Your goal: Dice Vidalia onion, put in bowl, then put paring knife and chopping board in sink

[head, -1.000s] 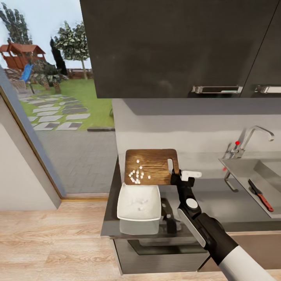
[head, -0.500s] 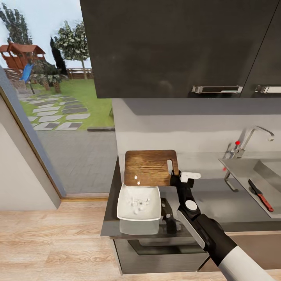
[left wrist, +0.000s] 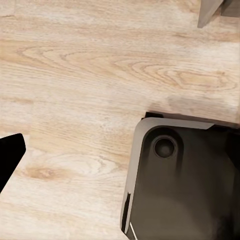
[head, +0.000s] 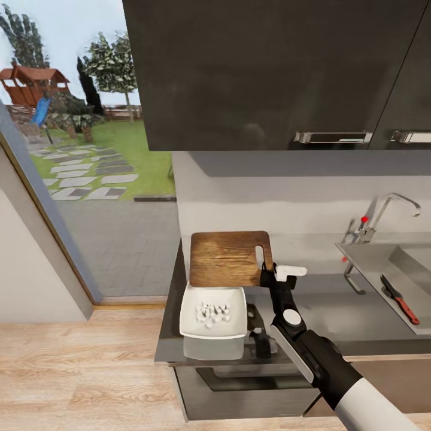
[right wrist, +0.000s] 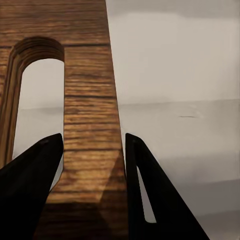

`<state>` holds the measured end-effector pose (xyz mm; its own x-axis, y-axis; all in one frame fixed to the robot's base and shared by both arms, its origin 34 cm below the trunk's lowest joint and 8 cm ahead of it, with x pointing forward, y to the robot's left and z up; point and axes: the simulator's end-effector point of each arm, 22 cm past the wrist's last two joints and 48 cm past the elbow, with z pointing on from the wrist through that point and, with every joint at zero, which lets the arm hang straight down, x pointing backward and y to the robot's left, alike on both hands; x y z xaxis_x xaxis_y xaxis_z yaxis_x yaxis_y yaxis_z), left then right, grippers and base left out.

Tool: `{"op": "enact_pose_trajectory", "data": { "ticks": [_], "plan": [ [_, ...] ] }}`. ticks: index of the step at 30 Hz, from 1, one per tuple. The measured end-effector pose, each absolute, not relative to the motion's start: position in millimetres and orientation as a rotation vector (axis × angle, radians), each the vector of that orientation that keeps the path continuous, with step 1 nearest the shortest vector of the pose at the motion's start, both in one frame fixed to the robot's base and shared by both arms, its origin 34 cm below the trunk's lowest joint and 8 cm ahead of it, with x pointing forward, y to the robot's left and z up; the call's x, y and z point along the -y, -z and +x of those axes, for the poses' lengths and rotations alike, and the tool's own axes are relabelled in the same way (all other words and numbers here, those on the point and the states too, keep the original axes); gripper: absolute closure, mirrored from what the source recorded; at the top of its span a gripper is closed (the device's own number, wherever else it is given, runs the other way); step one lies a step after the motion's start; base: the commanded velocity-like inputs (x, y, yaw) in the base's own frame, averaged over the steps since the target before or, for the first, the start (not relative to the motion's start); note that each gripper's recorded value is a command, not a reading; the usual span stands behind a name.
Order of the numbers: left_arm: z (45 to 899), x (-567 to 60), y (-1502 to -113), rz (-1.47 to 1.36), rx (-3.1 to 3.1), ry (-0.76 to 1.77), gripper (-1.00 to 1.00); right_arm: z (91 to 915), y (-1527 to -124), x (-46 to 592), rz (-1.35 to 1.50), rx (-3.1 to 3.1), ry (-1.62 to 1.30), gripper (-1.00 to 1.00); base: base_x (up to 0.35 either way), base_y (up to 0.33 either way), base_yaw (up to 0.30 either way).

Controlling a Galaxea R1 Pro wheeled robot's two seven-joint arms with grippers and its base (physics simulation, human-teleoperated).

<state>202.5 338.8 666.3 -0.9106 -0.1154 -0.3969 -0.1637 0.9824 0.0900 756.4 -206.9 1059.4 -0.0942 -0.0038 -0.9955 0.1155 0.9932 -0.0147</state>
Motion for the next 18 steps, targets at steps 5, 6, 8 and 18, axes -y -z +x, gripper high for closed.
{"op": "enact_pose_trajectory", "data": {
  "ticks": [5, 6, 8, 18],
  "plan": [
    [202.5, -338.7, -666.3, -0.200, -2.728, -0.170, -1.00, 756.4, -1059.4, 207.2, 0.086, -1.661, 0.100, 1.00, 0.000, 0.000, 0.000],
    [202.5, -338.8, -666.3, -0.200, -2.728, -0.170, -1.00, 756.4, -1059.5, 207.2, 0.086, -1.660, 0.100, 1.00, 0.000, 0.000, 0.000],
    [202.2, -338.8, -666.3, -0.200, -2.729, -0.170, -1.00, 756.4, -1059.5, 207.2, 0.086, -1.660, 0.100, 1.00, 0.000, 0.000, 0.000],
    [200.2, -339.0, -665.7, -0.201, -2.733, -0.171, -1.00, 756.3, -1056.9, 208.3, 0.086, -1.665, 0.104, 1.00, 0.000, 0.000, 0.000]
  ]
}}
